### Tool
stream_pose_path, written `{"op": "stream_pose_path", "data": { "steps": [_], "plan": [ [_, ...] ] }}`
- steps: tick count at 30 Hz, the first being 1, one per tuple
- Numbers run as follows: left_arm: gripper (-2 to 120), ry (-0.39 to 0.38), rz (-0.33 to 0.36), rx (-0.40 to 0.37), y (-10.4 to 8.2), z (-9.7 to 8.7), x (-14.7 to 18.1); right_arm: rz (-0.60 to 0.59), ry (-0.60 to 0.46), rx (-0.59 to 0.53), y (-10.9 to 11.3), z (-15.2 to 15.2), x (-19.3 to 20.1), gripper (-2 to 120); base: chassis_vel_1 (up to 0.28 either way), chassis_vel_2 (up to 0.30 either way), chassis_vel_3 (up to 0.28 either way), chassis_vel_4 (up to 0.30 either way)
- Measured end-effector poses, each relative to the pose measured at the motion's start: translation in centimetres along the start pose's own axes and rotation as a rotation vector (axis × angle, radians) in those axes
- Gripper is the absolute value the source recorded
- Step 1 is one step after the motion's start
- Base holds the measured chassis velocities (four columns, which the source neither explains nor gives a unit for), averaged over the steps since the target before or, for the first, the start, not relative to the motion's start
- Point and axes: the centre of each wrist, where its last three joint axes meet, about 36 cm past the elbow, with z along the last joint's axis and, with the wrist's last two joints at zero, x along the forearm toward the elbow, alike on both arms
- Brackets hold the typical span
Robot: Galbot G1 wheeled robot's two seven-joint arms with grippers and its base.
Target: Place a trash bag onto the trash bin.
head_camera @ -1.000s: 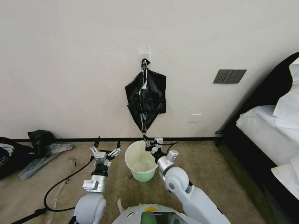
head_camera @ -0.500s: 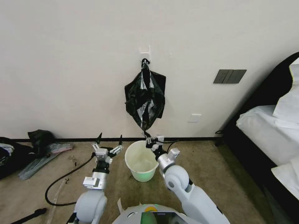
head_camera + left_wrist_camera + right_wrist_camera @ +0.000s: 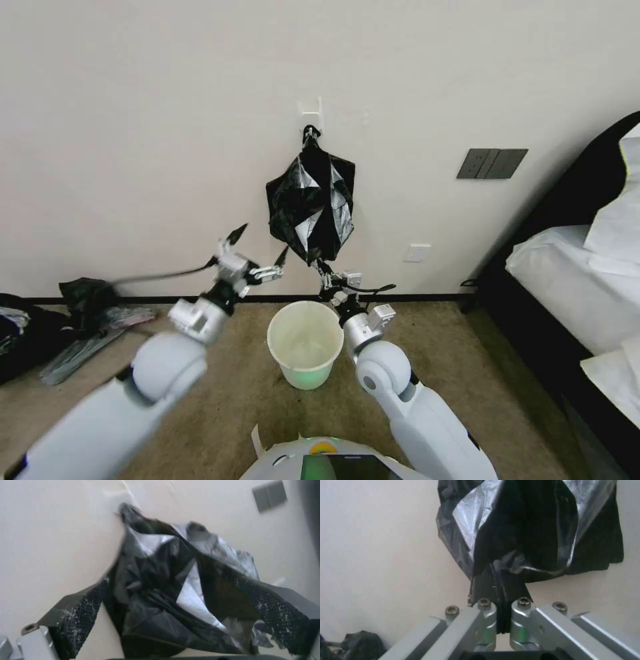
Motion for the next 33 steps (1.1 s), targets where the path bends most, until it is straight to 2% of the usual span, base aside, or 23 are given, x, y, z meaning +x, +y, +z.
{"op": "stream_pose_path", "data": {
  "steps": [1, 4, 7, 9, 11, 13, 27, 31, 33],
  "plan": [
    [100, 0.000, 0.000, 0.000, 0.0, 0.0, 0.0, 0.000, 0.000, 0.000, 0.0, 0.0, 0.0, 0, 0.000, 0.000, 0.000, 0.000],
    [100, 0.045, 0.059, -0.013, 1.1, -1.0, -3.7, 0.006, -0.011, 0.002, 0.0, 0.1, -0.2, 0, 0.000, 0.000, 0.000, 0.000],
    [100, 0.073, 0.081, -0.020, 1.4, -1.4, -5.3, 0.012, -0.015, -0.003, 0.0, 0.1, -0.2, 0, 0.000, 0.000, 0.000, 0.000],
    [100, 0.099, 0.105, -0.056, 1.7, -1.9, -7.4, 0.018, -0.021, -0.001, 0.0, 0.2, -0.4, 0, 0.000, 0.000, 0.000, 0.000],
    [100, 0.107, 0.112, -0.065, 1.7, -1.9, -7.7, 0.019, -0.023, 0.001, -0.1, 0.2, -0.4, 0, 0.000, 0.000, 0.000, 0.000],
    [100, 0.148, 0.136, -0.089, 1.5, -2.2, -9.2, 0.021, -0.030, 0.005, 0.0, 0.2, -0.5, 0, 0.000, 0.000, 0.000, 0.000],
    [98, 0.256, 0.153, -0.150, 0.1, -3.0, -14.2, 0.024, -0.041, 0.006, -0.1, 0.2, -0.5, 0, 0.000, 0.000, 0.000, 0.000],
    [80, 0.306, 0.159, -0.133, -0.6, -3.5, -15.2, 0.024, -0.044, 0.005, -0.1, 0.1, -0.4, 0, 0.000, 0.000, 0.000, 0.000],
    [76, 0.316, 0.160, -0.134, -0.7, -3.5, -15.2, 0.025, -0.046, 0.005, -0.1, 0.1, -0.4, 0, 0.000, 0.000, 0.000, 0.000]
  ]
}}
